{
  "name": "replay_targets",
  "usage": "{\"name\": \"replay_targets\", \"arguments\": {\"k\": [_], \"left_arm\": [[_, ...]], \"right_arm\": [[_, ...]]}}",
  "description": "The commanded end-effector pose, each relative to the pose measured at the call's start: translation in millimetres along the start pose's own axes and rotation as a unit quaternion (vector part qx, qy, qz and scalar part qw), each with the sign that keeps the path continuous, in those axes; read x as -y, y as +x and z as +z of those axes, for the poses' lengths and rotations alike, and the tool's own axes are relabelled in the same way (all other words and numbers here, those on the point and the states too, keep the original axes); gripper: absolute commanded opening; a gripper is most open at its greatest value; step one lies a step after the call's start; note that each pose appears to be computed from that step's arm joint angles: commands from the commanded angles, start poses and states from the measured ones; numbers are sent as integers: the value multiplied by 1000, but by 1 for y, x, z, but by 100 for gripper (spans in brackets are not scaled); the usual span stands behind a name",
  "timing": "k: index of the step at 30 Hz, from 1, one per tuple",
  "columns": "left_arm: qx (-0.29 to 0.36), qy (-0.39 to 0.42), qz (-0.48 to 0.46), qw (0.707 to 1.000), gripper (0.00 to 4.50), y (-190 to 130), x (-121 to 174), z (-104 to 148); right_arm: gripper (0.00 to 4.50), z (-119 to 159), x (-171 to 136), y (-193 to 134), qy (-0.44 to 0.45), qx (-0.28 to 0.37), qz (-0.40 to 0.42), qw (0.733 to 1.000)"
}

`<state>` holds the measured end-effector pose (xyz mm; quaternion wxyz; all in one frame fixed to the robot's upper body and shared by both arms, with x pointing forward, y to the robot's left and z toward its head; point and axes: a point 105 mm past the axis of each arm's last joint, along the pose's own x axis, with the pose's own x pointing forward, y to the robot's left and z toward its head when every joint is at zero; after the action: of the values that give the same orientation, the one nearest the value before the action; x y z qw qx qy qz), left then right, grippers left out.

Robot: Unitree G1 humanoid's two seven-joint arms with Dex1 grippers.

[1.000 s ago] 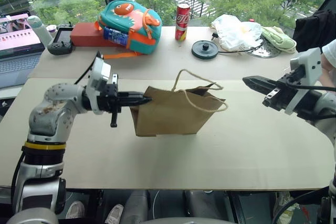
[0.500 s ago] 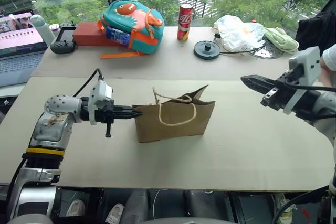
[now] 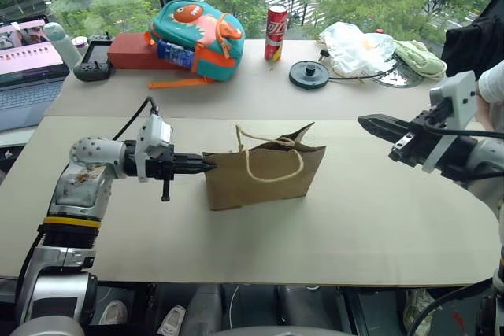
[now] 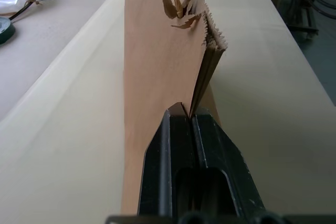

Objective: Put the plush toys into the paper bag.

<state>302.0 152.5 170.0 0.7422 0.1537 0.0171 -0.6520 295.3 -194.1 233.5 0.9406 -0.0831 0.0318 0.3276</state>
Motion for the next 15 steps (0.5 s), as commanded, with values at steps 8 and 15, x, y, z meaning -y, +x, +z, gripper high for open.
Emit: {"name": "replay_targets", "arguments": {"k": [8, 15], "left_arm": [[-20, 15, 20, 999, 7, 0, -7, 1], [-14, 5, 23, 1000, 7, 1, -8, 1]], "right_arm": [[0, 9, -2, -2, -18, 13, 0, 1000], [0, 9, -1, -2, -17, 12, 0, 1000]]}}
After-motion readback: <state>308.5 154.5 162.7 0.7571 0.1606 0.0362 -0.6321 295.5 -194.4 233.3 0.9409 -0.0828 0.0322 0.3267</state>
